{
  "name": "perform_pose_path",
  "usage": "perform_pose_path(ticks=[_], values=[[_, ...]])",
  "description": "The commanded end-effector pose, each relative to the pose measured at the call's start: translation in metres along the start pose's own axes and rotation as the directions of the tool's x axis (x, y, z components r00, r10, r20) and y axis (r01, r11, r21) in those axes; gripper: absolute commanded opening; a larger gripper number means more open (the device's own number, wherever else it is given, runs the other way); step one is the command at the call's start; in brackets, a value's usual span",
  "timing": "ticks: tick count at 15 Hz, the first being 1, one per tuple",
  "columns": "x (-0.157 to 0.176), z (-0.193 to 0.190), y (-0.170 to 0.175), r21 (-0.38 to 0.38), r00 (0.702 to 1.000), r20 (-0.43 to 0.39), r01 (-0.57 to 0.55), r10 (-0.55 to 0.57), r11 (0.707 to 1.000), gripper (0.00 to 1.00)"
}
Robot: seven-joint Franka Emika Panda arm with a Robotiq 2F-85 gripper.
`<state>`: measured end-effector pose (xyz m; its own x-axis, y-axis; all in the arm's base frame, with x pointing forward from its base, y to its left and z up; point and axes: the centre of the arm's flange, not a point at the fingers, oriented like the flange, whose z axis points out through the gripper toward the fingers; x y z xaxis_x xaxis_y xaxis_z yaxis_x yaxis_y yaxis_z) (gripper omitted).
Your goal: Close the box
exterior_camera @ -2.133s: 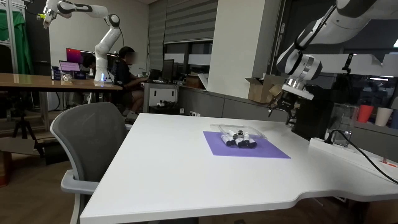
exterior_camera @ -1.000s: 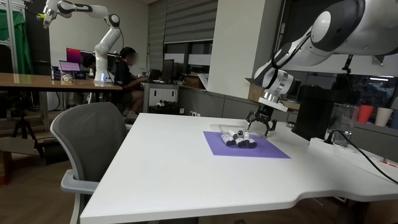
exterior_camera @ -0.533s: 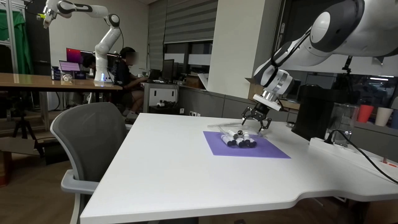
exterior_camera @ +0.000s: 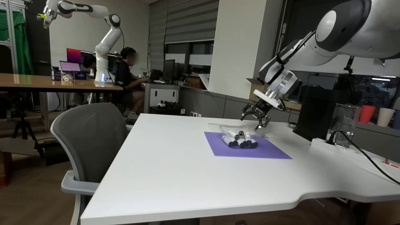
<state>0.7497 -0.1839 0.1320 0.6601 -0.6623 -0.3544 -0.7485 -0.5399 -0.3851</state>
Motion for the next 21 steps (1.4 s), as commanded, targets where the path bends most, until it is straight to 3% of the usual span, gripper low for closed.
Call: perform_pose_path(ticks=[1, 4, 7, 12, 21], values=[[0.015, -0.005, -0.013, 0.038, 0.989, 0.120, -0.087, 0.082, 0.995, 1.00], [0.011, -0.004, -0.019, -0.003, 0.978, 0.125, -0.165, 0.164, 0.986, 1.00], [0.013, -0.006, -0.036, 0.033, 0.987, 0.095, -0.137, 0.133, 0.990, 1.00], [0.020, -0.003, -0.050, 0.057, 0.993, 0.032, 0.113, -0.115, 0.992, 1.00], [0.049, 0.011, -0.057, 0.020, 0.947, 0.004, 0.322, -0.322, 0.947, 1.00]])
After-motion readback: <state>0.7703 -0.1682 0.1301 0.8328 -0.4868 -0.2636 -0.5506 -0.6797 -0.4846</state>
